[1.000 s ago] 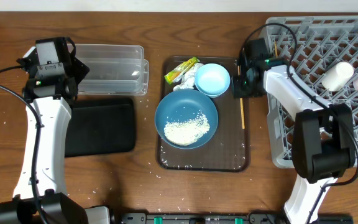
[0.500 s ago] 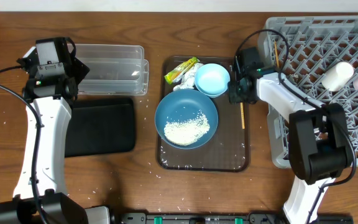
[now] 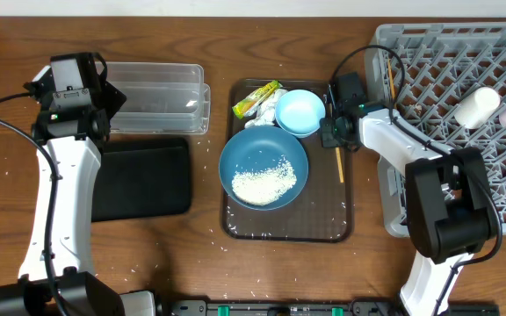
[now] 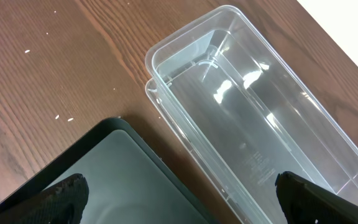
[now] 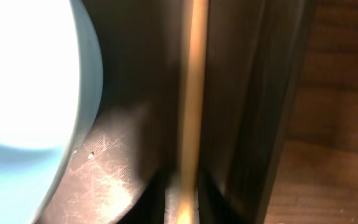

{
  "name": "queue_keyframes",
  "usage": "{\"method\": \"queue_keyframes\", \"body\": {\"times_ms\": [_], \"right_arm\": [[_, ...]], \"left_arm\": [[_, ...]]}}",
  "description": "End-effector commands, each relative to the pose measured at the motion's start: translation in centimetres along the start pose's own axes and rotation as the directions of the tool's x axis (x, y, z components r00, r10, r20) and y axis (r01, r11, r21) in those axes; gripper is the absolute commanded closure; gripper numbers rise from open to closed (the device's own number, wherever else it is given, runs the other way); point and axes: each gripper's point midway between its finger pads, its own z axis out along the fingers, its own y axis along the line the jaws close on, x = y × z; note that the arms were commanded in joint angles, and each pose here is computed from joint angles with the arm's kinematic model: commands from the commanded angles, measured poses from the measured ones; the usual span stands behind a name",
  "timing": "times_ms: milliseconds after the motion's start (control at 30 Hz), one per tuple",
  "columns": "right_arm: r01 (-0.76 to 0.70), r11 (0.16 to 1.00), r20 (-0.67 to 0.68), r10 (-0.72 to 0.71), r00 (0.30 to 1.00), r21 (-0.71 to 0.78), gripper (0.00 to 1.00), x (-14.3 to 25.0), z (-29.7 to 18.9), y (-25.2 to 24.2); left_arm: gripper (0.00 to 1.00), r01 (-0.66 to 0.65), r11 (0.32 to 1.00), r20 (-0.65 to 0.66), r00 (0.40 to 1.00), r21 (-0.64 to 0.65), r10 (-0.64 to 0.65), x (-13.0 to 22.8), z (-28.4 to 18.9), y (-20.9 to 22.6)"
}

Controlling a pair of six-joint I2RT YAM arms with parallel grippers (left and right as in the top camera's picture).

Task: Sort waste into correct bins and load items into the dishwasher rack
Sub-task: 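Return the right gripper to the tray and grasp the second chopstick, then carry the chopstick to the rack and lower it upright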

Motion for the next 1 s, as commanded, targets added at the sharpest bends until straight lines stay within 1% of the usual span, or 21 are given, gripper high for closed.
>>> {"method": "queue_keyframes", "body": {"times_ms": [0, 167, 300, 500, 633, 767, 967], "right_arm": [[-0.042, 0.999, -0.048, 0.041, 0.998, -0.019, 0.95, 1.7, 0.5, 0.9], [-0.060, 0.998, 0.036, 0.061, 0.997, -0.025, 0.99, -1.4, -1.9, 0.4], [-0.078, 0.997, 0.121, 0.081, 0.989, -0.025, 0.99, -4.7, -5.4, -1.4], [-0.098, 0.995, 0.277, 0.094, 0.956, 0.001, 0.99, -9.2, -12.3, -6.4], [-0.134, 0.990, 0.375, 0.112, 0.920, 0.033, 0.99, -10.7, -15.7, -10.5], [-0.177, 0.983, 0.416, 0.138, 0.899, 0.057, 0.99, -11.2, -16.7, -13.6], [-0.193, 0.978, 0.385, 0.149, 0.911, 0.078, 0.98, -10.8, -14.9, -15.7]], "left_arm": [[0.01, 0.003, 1.000, -0.010, 1.000, -0.014, -0.003, 0.3, 0.4, 0.3], [0.01, 0.003, 1.000, -0.010, 1.000, -0.014, -0.003, 0.3, 0.4, 0.3], [0.01, 0.003, 1.000, -0.010, 1.000, -0.014, -0.003, 0.3, 0.4, 0.3], [0.01, 0.003, 1.000, -0.010, 1.000, -0.014, -0.003, 0.3, 0.4, 0.3], [0.01, 0.003, 1.000, -0.010, 1.000, -0.014, -0.003, 0.3, 0.4, 0.3], [0.01, 0.003, 1.000, -0.010, 1.000, -0.014, -0.003, 0.3, 0.4, 0.3], [0.01, 0.003, 1.000, -0.010, 1.000, -0.014, -0.003, 0.3, 0.4, 0.3]]}}
